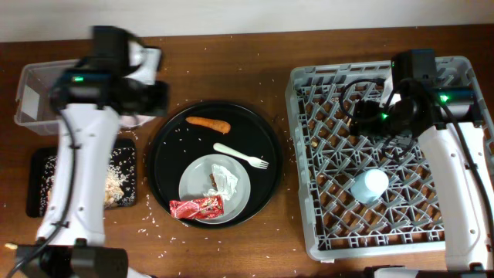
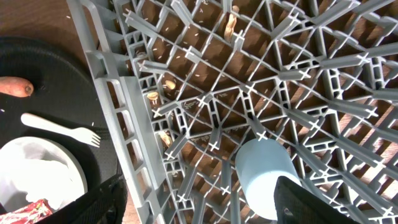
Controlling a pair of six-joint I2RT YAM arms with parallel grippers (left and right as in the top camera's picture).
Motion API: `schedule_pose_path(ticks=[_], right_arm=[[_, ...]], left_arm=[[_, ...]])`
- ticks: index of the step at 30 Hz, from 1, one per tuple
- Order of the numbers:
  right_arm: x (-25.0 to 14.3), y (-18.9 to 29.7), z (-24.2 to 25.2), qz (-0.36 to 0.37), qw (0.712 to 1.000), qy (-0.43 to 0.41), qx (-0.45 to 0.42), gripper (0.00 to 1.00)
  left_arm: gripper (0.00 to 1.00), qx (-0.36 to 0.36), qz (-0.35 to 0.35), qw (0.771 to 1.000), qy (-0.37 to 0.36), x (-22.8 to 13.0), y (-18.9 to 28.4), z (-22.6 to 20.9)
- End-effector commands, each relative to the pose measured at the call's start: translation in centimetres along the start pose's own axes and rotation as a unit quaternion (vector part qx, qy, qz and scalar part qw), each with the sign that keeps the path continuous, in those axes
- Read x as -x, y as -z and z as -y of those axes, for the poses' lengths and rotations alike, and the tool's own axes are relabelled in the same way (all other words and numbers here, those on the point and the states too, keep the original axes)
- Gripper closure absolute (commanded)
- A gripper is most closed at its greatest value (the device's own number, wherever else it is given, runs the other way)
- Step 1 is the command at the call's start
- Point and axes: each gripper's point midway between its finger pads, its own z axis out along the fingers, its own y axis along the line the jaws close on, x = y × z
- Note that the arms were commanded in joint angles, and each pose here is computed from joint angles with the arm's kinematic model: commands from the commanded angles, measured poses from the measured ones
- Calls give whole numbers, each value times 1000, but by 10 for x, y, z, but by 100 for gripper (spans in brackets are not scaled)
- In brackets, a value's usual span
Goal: Sort waste into correct bins and load items into the dishwasher rack
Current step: 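Carry the empty bowl back and set it on the round tray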
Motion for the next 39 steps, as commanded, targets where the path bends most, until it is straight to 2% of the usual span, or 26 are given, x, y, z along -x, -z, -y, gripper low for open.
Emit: schedule_pose_path(ticks=[1, 3, 7, 12, 16, 18, 20, 27, 32, 35, 39], right_arm=[[3, 6, 1, 13, 1000, 4, -1, 25], [3, 6, 2, 13, 1000, 4, -2, 25], [3, 6, 1, 13, 1000, 4, -2, 25], [5, 6, 1, 17, 1000, 4, 0, 25], [6, 6, 1, 20, 1000, 4, 0, 25], [6, 6, 1, 20, 1000, 4, 0, 25], [6, 6, 1, 20, 1000, 4, 0, 25], [6, 6, 0, 20, 1000, 5, 0, 25], [7, 6, 0, 21, 1000, 5, 0, 25], [7, 6, 0, 21, 1000, 5, 0, 25], [7, 6, 0, 21, 1000, 5, 1, 25]], left_arm=[[100, 20, -28, 997, -67, -6, -22, 35], [100, 19, -61, 994, -85, -14, -47, 50], [100, 22, -140, 989, -50, -40, -91, 56], [100, -6, -201, 978, -46, -65, -115, 65], [99, -22, -208, 977, -42, -68, -117, 70], [94, -25, -210, 977, -41, -69, -117, 71], [99, -25, -211, 976, -41, -70, -118, 71], [99, -23, -219, 975, -31, -95, -149, 68], [98, -24, -210, 977, -32, -92, -154, 69], [85, -24, -208, 977, -32, -91, -154, 69], [80, -25, -199, 979, -32, -87, -156, 69]])
